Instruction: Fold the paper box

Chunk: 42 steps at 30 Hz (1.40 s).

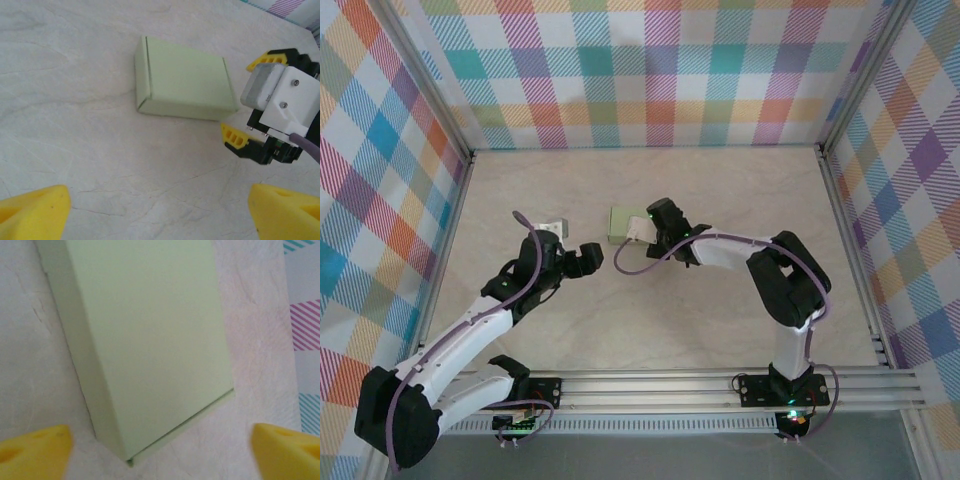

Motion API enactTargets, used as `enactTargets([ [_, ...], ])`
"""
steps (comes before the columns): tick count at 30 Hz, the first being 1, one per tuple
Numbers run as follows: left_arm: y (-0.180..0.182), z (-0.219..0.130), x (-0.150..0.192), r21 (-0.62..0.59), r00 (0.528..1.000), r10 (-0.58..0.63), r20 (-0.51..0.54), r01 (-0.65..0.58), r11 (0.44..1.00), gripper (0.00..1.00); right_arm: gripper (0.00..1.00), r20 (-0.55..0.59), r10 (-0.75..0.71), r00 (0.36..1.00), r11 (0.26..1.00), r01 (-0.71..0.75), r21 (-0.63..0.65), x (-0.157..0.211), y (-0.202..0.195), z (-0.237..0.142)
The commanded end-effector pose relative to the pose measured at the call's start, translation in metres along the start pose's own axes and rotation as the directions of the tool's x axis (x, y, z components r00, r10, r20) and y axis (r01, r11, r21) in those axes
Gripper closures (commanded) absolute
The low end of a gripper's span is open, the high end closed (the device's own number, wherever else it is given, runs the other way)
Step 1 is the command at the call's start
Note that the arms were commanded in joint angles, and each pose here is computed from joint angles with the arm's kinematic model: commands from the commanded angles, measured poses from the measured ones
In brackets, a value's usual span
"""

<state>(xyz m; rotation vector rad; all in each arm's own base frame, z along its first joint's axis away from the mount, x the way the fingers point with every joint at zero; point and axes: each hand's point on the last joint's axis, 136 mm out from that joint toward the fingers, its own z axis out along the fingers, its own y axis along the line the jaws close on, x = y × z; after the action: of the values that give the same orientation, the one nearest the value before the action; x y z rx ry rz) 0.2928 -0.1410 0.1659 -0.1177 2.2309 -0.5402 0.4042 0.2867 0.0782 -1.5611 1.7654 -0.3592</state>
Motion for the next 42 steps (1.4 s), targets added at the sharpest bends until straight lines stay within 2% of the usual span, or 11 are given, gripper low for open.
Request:
enactTargets([
  [1,0.006,0.000,0.001,-0.009,1.000,0.023,0.010,-0.022,1.000,0.00,0.00,0.145,0.108,0.984,0.991,-0.117,0.060,-0.024,-0.030,-0.030],
  [6,0.009,0.009,-0.024,-0.047,0.981,0.138,0.139,-0.133,0.990,0.00,0.00,0.261,0.397,0.880,0.917,-0.392,-0.075,-0.010,-0.034,-0.066],
  [9,0.021,0.013,-0.037,-0.146,0.939,0.275,0.208,-0.248,0.958,0.00,0.00,0.307,0.558,0.771,0.823,-0.562,-0.083,0.018,-0.044,-0.086],
  [15,0.044,0.025,-0.052,-0.287,0.845,0.491,0.210,-0.427,0.857,0.00,0.00,0.367,0.765,0.529,0.571,-0.821,-0.006,0.104,-0.055,-0.123],
  [21,0.092,0.038,-0.050,-0.367,0.872,0.459,0.171,-0.375,0.851,0.00,0.00,0.339,0.820,0.461,0.417,-0.887,0.199,0.185,-0.043,-0.130],
  [26,0.113,0.044,-0.055,-0.342,0.876,0.394,0.279,-0.293,0.893,0.00,0.00,0.422,0.849,0.319,0.263,-0.946,0.187,0.220,-0.056,-0.118],
  [28,0.118,0.047,-0.057,-0.347,0.864,0.409,0.294,-0.303,0.888,0.00,0.00,0.425,0.844,0.327,0.272,-0.944,0.186,0.222,-0.062,-0.113],
  [30,0.127,0.057,-0.055,-0.313,0.890,0.365,0.272,-0.277,0.908,0.00,0.00,0.421,0.841,0.339,0.285,-0.940,0.188,0.225,-0.067,-0.104],
  [36,0.147,0.087,-0.040,-0.290,0.920,0.324,0.221,-0.255,0.923,0.00,0.00,0.389,0.883,0.264,0.234,-0.964,0.125,0.244,-0.062,-0.082],
  [38,0.162,0.087,-0.042,-0.328,0.936,0.271,0.224,-0.190,0.926,0.00,0.00,0.389,0.883,0.265,0.234,-0.964,0.125,0.245,-0.062,-0.082],
  [42,0.162,0.086,-0.042,-0.337,0.933,0.278,0.226,-0.193,0.922,0.00,0.00,0.392,0.881,0.265,0.234,-0.964,0.126,0.245,-0.063,-0.082],
])
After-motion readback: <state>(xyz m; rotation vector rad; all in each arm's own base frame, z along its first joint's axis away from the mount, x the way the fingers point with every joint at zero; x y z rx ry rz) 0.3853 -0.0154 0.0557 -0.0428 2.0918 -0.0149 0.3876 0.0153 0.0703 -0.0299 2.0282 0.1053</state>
